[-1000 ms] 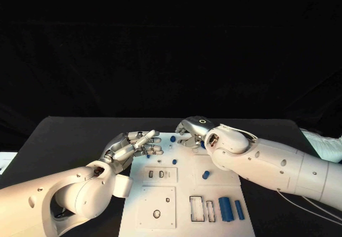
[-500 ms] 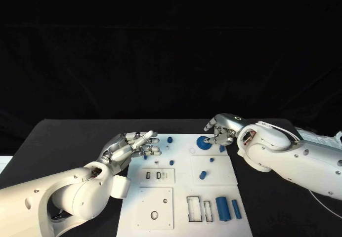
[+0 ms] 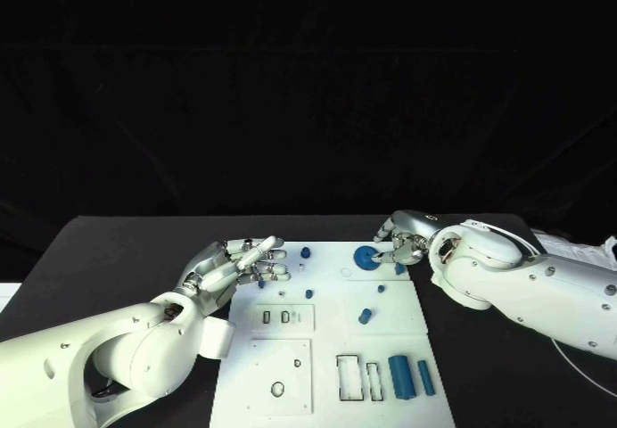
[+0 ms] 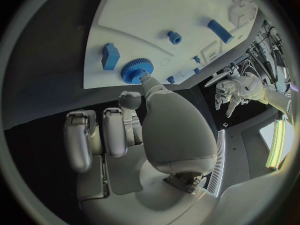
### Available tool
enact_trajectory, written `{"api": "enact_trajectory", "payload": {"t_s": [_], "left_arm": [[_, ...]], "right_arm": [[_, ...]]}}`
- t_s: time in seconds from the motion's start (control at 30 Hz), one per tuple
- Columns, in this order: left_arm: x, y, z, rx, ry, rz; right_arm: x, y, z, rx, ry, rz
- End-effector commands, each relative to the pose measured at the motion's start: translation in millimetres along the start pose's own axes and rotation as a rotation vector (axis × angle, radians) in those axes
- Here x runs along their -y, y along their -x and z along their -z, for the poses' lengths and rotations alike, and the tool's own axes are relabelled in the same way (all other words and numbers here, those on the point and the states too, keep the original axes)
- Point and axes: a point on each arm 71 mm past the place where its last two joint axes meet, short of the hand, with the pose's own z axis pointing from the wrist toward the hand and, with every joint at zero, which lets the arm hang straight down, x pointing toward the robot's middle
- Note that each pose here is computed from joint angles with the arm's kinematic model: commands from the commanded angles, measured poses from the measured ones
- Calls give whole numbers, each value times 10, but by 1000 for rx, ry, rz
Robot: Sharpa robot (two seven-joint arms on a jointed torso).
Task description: Assemble the parts on the task board
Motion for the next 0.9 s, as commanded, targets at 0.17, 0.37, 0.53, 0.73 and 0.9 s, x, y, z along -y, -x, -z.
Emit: {"api": "enact_trajectory", "payload": {"t_s": [0.17, 0.37, 0.53, 0.73, 0.9], "left_arm": [[10, -20, -5, -20, -5, 12], [9, -16, -7, -19, -5, 11], [7, -17, -10, -19, -5, 12], [6, -14, -10, -19, -4, 12], [6, -13, -10, -19, -4, 11]], "right_arm": [[-60, -56, -25, -31, 6, 8], [-84, -77, -42, -40, 6, 8], [-97, -103, -54, -52, 5, 16], [-102, -133, -65, -65, 1, 27], [-115, -157, -75, -72, 2, 40]]}}
